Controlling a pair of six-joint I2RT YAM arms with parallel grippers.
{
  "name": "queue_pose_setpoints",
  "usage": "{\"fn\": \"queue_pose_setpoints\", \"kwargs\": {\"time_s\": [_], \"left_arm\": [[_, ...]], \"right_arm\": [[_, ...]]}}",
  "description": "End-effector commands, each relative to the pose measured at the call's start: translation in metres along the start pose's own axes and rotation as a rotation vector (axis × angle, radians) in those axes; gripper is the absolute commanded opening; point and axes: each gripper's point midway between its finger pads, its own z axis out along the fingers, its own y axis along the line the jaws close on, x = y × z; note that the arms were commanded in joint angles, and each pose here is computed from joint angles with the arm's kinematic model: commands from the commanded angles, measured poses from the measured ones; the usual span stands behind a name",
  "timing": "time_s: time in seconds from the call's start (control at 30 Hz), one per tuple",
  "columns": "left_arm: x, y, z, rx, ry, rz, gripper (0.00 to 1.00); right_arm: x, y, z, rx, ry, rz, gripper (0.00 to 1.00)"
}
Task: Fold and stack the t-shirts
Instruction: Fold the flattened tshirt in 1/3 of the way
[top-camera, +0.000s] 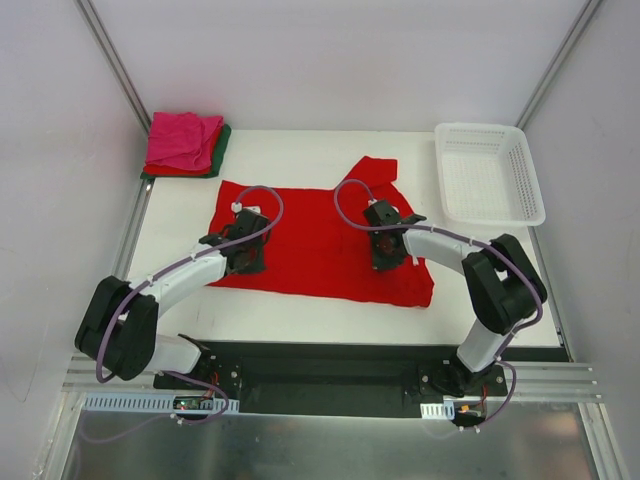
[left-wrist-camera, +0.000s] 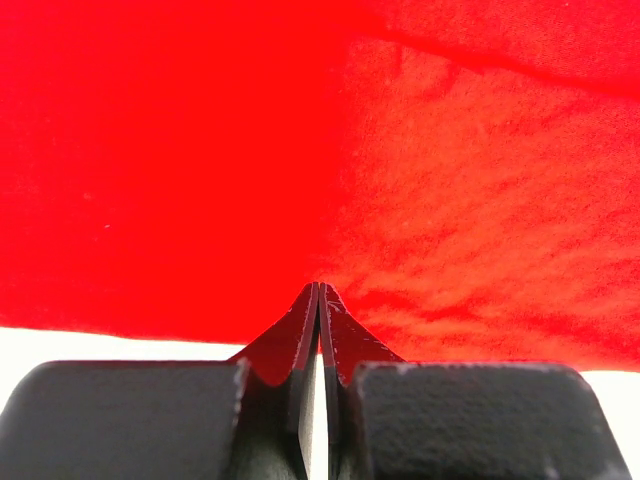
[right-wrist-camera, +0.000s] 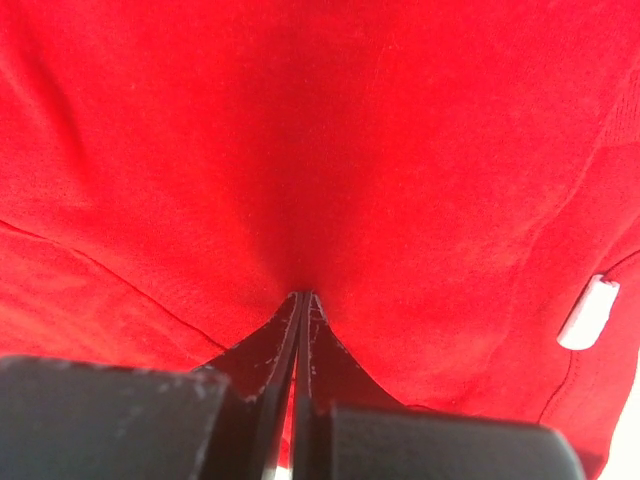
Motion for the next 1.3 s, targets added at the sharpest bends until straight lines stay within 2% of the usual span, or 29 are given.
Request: {"fn": "queue_pose_setpoints", "kwargs": {"time_s": [0.0,0.33,0.7,1.27], "left_arm": [[0.003,0.000,-0.008,0.001,-0.006,-0.012,0.00],[0.006,0.007,0.006,-0.066,0.019,-0.022,0.00],[0.016,-0.008,0.039,-0.098,0.119,-0.015,0.00],[0.077,0.008,0.000,-0.061,0.249,-0.120,0.00]], "right_arm": [[0.051,-0.026,-0.004,0.103,0.155,0.009,0.01],[0.058,-0.032,-0.004,0.130,0.166,0.028,0.01],[0.056,-0.030,-0.005,0.119,0.166,0.025,0.01],[0.047,-0.027,-0.006,0.112,0.162,0.022,0.01]]}}
